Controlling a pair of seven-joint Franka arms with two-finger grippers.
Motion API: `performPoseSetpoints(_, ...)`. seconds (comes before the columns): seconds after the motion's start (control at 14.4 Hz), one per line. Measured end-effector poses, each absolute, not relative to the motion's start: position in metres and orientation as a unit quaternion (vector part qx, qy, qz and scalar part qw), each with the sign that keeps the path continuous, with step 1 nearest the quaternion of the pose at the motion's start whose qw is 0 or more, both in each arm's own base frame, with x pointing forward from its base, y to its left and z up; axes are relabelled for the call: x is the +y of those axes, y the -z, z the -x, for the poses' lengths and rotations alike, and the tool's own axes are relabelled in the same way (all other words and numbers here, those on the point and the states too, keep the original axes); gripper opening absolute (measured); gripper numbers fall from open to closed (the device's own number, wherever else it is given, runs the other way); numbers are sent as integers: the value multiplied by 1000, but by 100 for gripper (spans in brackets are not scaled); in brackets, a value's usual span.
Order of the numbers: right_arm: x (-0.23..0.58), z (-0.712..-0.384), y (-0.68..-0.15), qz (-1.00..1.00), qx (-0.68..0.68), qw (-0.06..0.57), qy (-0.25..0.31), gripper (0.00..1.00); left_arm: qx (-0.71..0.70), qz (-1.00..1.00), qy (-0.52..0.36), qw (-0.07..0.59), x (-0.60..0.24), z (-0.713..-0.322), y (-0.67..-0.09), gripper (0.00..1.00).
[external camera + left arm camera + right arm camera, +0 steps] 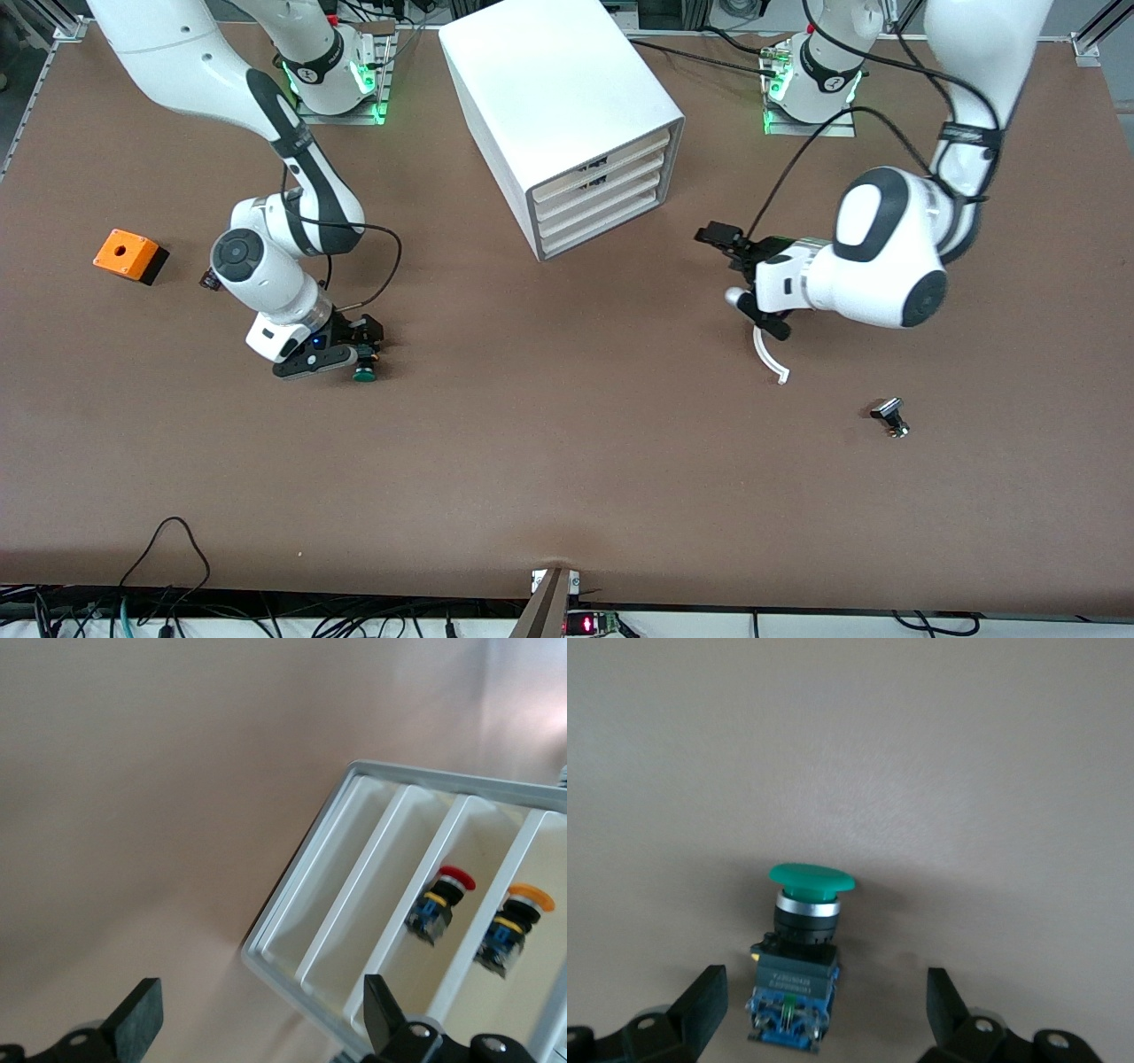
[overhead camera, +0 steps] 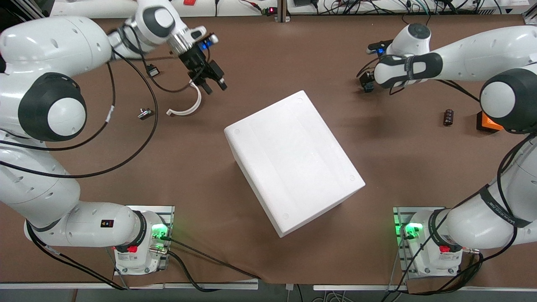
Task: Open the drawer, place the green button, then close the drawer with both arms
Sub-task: 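Grasp the green button with the right gripper while the left gripper pulls the drawer open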
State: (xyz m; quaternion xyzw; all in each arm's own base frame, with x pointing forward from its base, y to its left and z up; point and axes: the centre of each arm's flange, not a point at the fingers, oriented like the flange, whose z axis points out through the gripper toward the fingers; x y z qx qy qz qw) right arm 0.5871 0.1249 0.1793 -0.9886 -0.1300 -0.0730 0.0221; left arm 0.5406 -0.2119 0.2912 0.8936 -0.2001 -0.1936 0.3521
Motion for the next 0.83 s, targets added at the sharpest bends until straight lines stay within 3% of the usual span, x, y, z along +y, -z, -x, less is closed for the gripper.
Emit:
performPoseSetpoints(0.21, 129, -584, -167, 988, -133, 23, 74, 92, -180, -863, 160, 443, -233, -488, -232, 99)
performPoseSetpoints(0.28, 129, -585, -170, 988, -133, 23, 76, 77, -176, -856, 149, 462, -235, -473, -218, 98)
performPoseSetpoints(0.49, 130, -587, -175, 987, -134, 23, 81, 44, -155, -842, 134, 500, -250, -434, -193, 93)
performPoseSetpoints(0.83, 146, -589, -182, 992, -110, 30, 56, 41, -158, -844, 127, 496, -279, -401, -177, 82)
